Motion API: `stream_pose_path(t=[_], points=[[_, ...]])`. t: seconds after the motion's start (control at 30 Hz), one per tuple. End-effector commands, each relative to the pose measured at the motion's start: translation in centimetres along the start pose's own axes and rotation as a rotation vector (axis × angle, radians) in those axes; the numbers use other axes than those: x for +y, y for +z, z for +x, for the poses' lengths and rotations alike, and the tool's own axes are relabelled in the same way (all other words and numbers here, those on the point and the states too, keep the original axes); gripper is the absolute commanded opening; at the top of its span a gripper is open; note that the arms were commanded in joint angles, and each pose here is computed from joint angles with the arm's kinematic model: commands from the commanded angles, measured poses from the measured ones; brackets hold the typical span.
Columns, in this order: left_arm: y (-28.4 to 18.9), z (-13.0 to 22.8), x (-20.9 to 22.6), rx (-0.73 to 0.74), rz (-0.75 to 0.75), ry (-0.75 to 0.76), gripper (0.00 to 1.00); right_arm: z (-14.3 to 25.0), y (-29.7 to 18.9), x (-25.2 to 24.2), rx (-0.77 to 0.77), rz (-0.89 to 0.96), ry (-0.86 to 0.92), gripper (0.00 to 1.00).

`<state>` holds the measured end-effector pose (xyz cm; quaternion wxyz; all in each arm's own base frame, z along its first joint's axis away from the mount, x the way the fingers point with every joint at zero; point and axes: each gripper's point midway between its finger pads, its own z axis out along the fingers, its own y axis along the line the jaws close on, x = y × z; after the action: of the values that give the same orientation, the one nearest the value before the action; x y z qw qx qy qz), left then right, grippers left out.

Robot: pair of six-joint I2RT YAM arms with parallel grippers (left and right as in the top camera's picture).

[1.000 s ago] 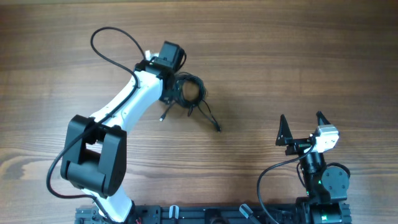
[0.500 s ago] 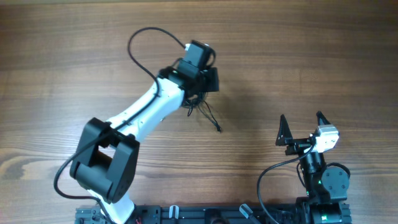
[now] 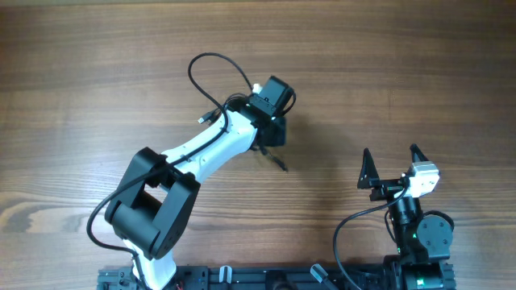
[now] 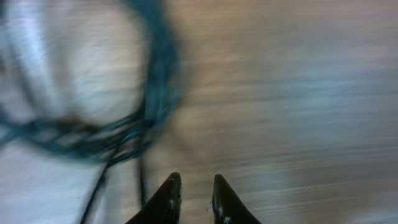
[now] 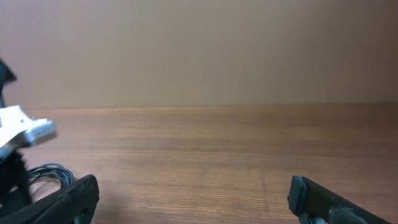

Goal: Untangle cables

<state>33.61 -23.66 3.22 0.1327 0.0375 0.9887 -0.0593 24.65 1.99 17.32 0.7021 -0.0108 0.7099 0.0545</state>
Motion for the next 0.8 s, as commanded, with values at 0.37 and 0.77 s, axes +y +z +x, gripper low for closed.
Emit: stream_pose_path(t=[0.37,0.77], points=[[-2.8,1.8,17.1,0.126,-0.586,-0.105,0.27,-0.1,0.0,-0.4,-0.003,0.020,-0.009,1.00],[-7.8,-2.1,20.1,0.064,-0.507,-0.295,0.25,-0.1,0.0,-0.4,-0.004,0.020,-0.009,1.00]])
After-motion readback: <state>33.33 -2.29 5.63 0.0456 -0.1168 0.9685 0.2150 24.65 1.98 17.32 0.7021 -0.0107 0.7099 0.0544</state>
